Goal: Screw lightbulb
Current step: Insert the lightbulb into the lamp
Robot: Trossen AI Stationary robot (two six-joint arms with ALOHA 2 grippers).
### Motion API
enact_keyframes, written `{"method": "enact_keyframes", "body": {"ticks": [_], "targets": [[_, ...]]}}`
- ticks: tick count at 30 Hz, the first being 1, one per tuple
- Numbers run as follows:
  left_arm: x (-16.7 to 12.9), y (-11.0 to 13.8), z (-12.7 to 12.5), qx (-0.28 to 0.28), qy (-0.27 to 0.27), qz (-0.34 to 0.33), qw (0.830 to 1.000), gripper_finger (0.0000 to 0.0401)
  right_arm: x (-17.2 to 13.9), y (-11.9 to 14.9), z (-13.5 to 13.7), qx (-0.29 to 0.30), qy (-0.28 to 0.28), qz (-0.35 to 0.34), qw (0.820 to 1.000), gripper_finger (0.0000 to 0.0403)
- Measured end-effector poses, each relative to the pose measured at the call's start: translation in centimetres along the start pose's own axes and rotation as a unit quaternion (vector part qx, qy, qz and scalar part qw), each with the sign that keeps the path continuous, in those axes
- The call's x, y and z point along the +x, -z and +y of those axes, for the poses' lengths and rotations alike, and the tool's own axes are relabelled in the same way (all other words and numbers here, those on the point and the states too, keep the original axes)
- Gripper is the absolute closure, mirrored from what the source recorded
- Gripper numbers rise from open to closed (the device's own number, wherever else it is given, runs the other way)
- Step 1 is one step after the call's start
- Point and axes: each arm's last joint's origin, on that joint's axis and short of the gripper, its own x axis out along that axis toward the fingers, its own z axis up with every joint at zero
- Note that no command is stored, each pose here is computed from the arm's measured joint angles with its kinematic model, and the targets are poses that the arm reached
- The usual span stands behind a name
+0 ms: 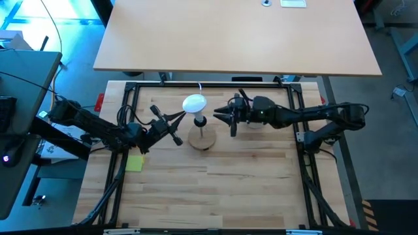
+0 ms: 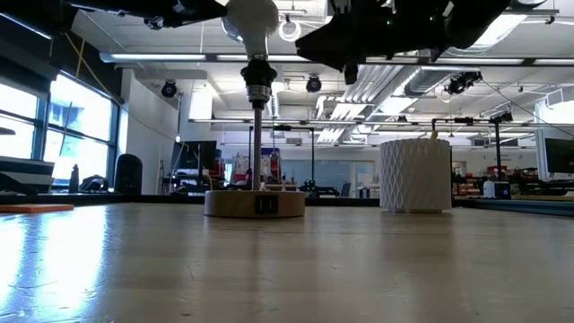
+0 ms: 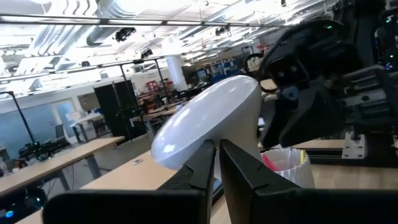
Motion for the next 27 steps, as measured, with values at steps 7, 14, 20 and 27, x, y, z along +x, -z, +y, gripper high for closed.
{"method": "enact_keyframes", "body": {"ticks": [7, 14, 20, 27], "targets": [[0.0, 0.0, -0.1, -0.004, 0.006, -0.003, 1.000, 0.0382, 3.2, -0.4, -1.9, 0.037, -0.062, 0.036, 0.997, 0.0162], [-0.2, -0.1, -0.3, -0.004, 0.013, -0.005, 1.000, 0.0382, 7.1, -1.5, -3.0, 0.035, -0.131, 0.067, 0.989, 0.0115], [-0.3, -0.2, -0.3, -0.004, 0.022, -0.010, 1.000, 0.0382, 9.1, -2.2, -2.9, 0.009, -0.166, 0.066, 0.984, 0.0122], [-0.4, -0.2, -0.4, -0.005, 0.027, -0.012, 1.000, 0.0382, 9.3, -2.7, -3.0, 0.002, -0.164, 0.047, 0.985, 0.0244]]}}
